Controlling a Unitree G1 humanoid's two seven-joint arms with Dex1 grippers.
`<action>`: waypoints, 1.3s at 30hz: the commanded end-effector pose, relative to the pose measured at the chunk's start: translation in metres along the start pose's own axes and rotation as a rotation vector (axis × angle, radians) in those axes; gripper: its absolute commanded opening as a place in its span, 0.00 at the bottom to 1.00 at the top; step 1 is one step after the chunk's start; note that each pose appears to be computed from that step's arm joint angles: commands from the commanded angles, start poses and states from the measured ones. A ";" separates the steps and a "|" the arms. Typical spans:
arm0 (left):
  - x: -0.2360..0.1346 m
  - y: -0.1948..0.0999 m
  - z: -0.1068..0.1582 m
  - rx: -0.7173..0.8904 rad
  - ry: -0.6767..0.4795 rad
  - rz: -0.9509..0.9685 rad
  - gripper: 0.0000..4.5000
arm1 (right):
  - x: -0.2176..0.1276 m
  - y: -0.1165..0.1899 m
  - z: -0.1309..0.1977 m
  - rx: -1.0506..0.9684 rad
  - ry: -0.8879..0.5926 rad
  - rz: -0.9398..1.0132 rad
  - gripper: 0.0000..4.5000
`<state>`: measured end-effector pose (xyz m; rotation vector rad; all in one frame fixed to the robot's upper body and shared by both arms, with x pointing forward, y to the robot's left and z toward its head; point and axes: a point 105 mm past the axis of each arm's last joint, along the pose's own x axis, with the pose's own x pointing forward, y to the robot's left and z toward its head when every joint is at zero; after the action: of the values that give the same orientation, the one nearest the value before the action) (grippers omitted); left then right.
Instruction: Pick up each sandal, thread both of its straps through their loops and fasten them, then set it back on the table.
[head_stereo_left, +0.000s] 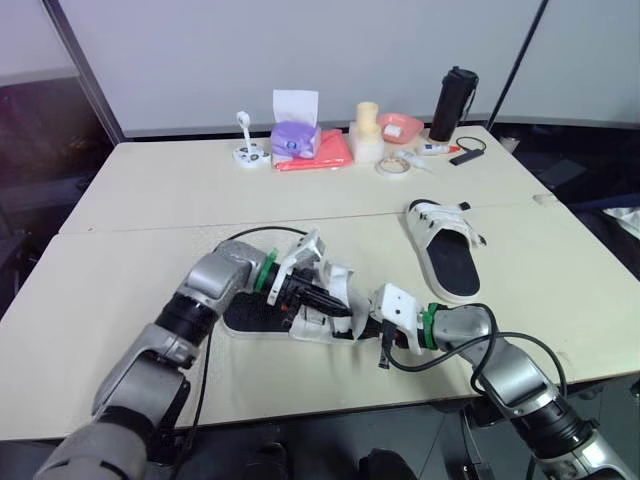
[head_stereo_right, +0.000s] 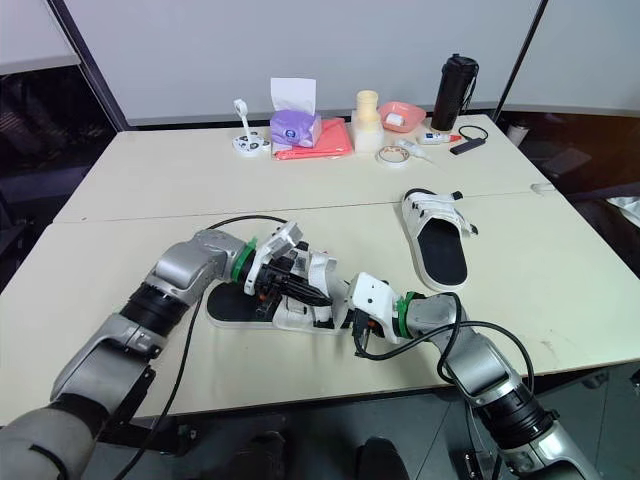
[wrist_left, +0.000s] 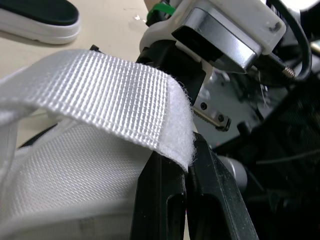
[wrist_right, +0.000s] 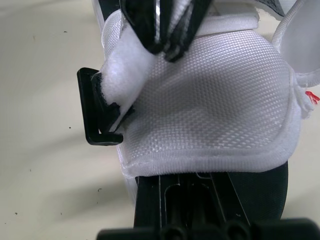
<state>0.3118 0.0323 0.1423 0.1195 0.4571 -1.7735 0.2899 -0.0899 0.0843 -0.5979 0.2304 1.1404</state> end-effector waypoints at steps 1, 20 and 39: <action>-0.001 0.001 0.005 0.055 0.043 -0.031 0.01 | 0.005 0.015 -0.030 0.072 0.100 0.042 0.00; 0.010 0.002 0.005 0.168 0.139 -0.106 0.01 | 0.006 0.014 -0.029 0.070 0.099 0.038 0.00; 0.016 -0.008 -0.016 0.441 0.139 -0.113 0.01 | 0.007 0.015 -0.030 0.067 0.103 0.045 0.00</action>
<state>0.2964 0.0235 0.1287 0.5116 0.1859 -1.9794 0.2903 -0.0899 0.0845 -0.6020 0.2288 1.1364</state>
